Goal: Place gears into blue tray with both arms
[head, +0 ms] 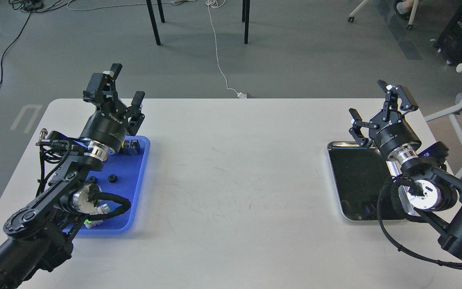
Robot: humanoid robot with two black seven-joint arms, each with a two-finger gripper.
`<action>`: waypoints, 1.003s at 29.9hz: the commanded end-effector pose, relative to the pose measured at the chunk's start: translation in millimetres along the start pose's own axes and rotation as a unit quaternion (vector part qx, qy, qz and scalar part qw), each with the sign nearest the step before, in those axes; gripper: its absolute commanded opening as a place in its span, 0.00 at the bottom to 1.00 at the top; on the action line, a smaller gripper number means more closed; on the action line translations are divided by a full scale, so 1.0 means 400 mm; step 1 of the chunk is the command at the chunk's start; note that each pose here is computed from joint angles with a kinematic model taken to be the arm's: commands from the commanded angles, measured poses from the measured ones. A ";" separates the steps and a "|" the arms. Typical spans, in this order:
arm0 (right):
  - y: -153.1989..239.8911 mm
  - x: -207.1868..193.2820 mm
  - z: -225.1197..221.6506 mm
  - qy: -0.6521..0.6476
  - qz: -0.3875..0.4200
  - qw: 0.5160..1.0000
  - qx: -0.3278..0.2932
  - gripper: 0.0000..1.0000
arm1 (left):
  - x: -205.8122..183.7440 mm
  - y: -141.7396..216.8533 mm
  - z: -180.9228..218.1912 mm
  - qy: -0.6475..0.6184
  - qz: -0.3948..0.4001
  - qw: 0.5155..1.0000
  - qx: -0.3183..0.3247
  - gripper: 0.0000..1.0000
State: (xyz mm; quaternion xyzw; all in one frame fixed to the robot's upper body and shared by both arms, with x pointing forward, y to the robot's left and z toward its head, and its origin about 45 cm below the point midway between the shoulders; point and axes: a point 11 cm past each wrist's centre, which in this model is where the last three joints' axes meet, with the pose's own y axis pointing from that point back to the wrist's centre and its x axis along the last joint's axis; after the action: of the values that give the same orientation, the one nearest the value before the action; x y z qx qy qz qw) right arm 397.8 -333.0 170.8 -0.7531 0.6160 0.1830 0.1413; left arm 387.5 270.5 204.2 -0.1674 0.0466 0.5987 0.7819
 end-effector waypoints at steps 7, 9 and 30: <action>-0.001 -0.003 0.000 -0.002 -0.002 1.000 0.000 0.99 | -0.005 -0.005 0.000 0.015 -0.005 1.000 0.003 0.98; 0.000 -0.004 0.002 -0.002 -0.002 1.000 0.000 0.99 | -0.004 -0.004 0.000 0.015 -0.004 1.000 0.004 0.98; -0.002 -0.006 0.002 -0.003 -0.003 1.000 0.000 0.99 | -0.008 -0.004 -0.003 0.017 -0.004 1.000 0.004 0.98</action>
State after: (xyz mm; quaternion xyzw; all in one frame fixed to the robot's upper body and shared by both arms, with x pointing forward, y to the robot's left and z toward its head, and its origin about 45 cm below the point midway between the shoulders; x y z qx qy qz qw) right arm 398.0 -330.3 171.0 -0.7542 0.6135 0.1848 0.1435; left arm 388.3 266.8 204.4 -0.1751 0.0617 0.5916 0.7846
